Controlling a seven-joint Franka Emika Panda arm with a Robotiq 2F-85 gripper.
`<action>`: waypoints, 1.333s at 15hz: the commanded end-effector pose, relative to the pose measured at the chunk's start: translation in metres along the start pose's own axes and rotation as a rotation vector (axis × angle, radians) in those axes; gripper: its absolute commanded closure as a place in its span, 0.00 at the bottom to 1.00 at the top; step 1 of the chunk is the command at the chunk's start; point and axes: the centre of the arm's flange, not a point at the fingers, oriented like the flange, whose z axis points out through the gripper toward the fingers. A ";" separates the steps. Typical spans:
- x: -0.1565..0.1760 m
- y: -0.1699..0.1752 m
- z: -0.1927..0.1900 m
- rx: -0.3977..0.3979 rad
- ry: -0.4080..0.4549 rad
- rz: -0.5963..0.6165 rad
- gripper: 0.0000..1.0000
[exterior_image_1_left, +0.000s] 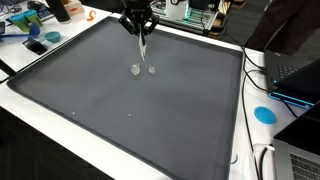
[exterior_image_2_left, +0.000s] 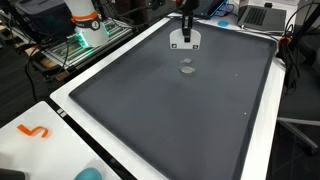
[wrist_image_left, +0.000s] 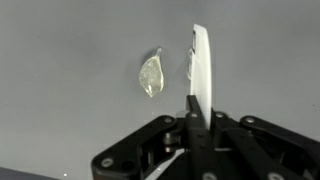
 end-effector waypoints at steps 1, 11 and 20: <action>0.004 -0.012 -0.017 0.037 -0.006 0.044 0.99; 0.049 -0.052 -0.037 0.037 0.002 0.140 0.99; 0.059 -0.061 -0.039 0.022 0.034 0.143 0.96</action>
